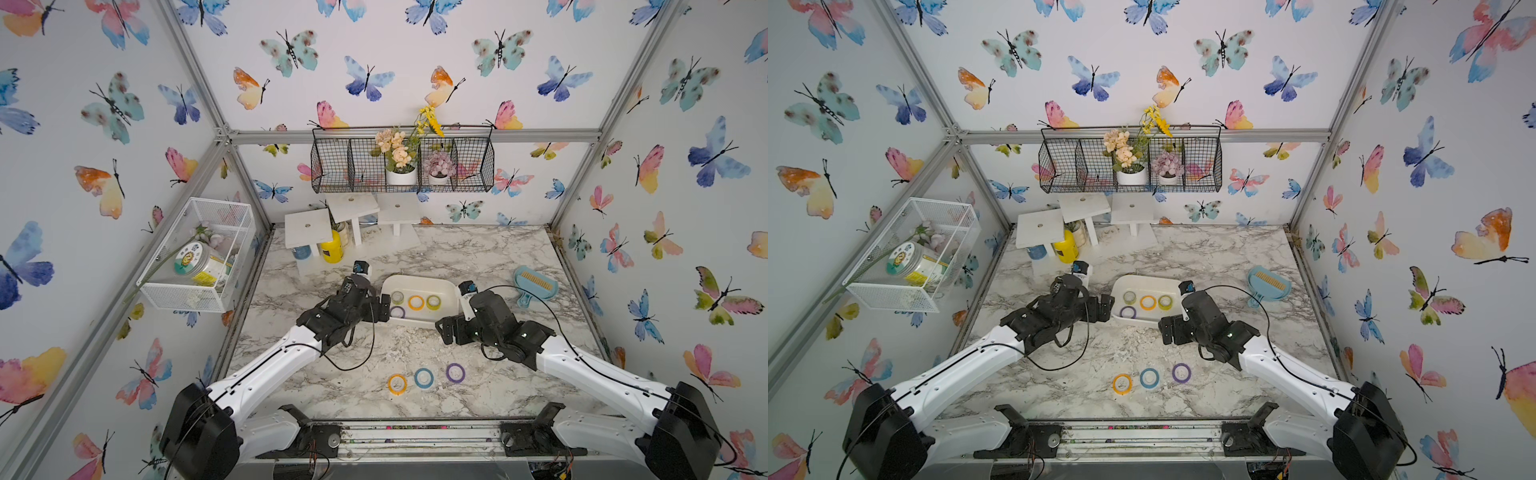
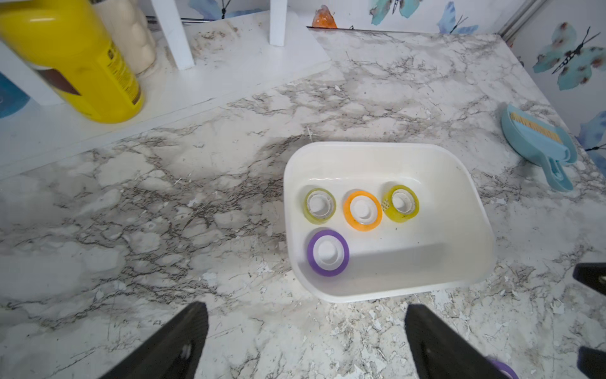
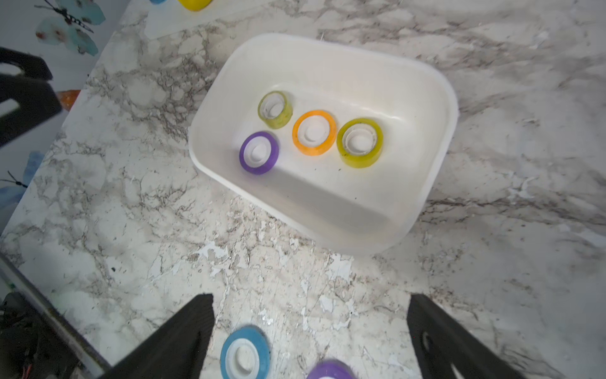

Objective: Put the transparent tape into the storage box
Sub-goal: Pick up the tape at the center of the board.

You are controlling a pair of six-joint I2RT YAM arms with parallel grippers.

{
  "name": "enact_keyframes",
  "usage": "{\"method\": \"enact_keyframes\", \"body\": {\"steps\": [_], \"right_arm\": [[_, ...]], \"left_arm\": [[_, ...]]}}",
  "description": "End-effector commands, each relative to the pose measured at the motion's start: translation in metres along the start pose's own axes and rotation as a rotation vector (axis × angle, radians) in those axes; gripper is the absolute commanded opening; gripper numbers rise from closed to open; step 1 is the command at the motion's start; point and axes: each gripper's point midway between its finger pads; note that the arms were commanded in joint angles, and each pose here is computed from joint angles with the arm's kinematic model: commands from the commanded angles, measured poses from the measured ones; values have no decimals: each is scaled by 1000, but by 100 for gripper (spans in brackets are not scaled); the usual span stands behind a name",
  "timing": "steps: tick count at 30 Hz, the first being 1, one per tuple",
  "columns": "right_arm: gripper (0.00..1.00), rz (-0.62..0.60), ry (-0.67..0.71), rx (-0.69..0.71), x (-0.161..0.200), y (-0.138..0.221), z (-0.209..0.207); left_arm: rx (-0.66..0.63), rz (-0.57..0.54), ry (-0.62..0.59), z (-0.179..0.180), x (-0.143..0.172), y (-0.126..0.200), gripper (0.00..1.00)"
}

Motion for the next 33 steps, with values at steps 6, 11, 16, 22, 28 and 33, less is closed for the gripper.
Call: {"method": "enact_keyframes", "body": {"steps": [6,11,16,22,28,33], "right_arm": [[94,266,-49,175,67,-4,-27],[86,367,-74,256,93,-3,-44],[85,429,-64,287,112,-4,-45],[85,453,-40,371,128,-6,-53],[82,448,-24,385,128,-10,-55],[77,462,-3,390,127,-19,-52]], "left_arm": [[19,-111,107,31,30,4,99],[28,-152,69,31,44,2,99],[77,-220,59,24,47,11,99],[35,-228,55,31,51,15,99],[31,-198,52,31,56,10,99],[12,-177,48,34,60,5,99]]}}
Point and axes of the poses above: each gripper's point midway between its finger pads, its own y axis back along the fingers, its own z axis along the line the jaws close on, x = y × z, and after that the axes turned 14 degrees about -y, right-handed
